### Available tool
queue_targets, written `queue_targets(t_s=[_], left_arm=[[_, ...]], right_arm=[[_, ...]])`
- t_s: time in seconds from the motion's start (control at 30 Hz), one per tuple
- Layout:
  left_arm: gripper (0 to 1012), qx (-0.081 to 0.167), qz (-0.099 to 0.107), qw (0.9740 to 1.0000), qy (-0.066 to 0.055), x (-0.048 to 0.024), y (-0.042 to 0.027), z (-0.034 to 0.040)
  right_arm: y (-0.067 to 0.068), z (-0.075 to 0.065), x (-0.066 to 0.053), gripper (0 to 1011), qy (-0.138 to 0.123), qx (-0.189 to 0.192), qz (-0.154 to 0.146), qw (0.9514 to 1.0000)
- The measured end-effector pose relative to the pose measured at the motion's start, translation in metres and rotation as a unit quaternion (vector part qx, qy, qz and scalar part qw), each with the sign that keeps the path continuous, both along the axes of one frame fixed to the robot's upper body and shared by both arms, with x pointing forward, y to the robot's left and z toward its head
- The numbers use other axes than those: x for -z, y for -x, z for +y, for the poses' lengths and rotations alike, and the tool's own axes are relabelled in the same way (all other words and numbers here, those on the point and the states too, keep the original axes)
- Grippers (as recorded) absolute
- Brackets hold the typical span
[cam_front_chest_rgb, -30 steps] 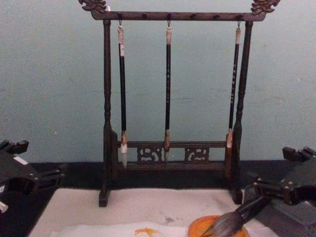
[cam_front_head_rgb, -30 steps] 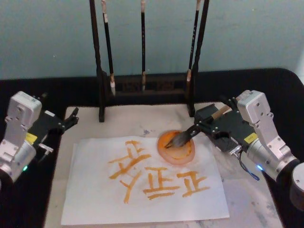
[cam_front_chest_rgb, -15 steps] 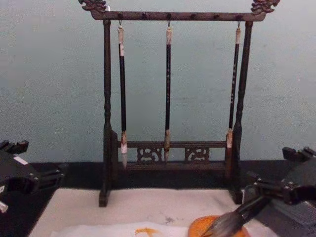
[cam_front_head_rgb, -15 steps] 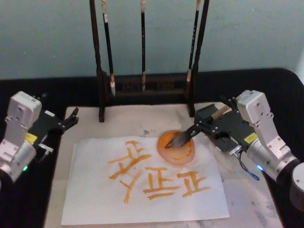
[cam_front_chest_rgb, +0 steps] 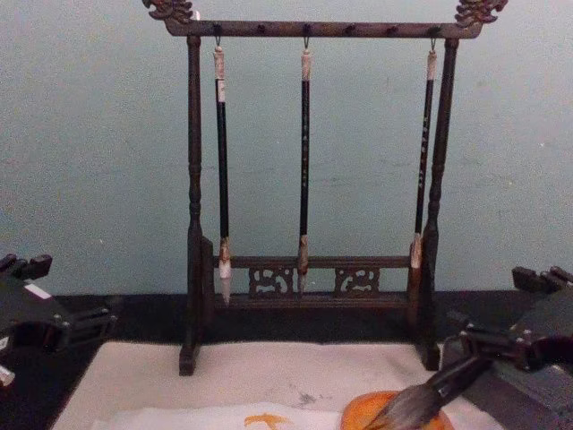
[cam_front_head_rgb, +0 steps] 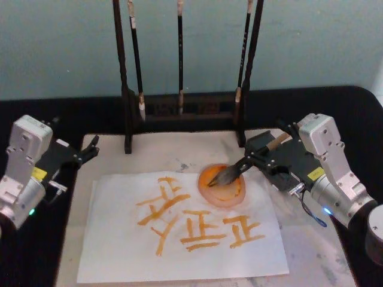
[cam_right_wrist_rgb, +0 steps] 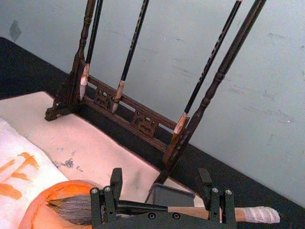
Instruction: Pick up the brush from the inkstone, write on the paper, then place the brush back to its original position.
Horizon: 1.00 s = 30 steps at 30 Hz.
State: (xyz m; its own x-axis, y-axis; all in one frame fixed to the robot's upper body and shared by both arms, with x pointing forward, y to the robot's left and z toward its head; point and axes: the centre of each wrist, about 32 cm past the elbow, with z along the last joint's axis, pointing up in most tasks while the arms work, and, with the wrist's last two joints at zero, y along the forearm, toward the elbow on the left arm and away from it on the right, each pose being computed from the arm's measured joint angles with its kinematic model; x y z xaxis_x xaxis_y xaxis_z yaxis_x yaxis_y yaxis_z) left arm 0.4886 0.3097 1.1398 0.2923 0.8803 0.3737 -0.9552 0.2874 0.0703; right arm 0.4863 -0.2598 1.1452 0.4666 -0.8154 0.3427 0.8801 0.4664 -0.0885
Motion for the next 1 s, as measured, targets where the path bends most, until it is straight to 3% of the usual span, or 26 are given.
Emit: queue_targets(t_s=[1.0], left_arm=[[1010,0.0,0.0,1.0,0.0,0.0,0.0,0.0]], right_arm=[[0.0,0.0,0.0,1000,0.0,0.0,0.0,1.0]])
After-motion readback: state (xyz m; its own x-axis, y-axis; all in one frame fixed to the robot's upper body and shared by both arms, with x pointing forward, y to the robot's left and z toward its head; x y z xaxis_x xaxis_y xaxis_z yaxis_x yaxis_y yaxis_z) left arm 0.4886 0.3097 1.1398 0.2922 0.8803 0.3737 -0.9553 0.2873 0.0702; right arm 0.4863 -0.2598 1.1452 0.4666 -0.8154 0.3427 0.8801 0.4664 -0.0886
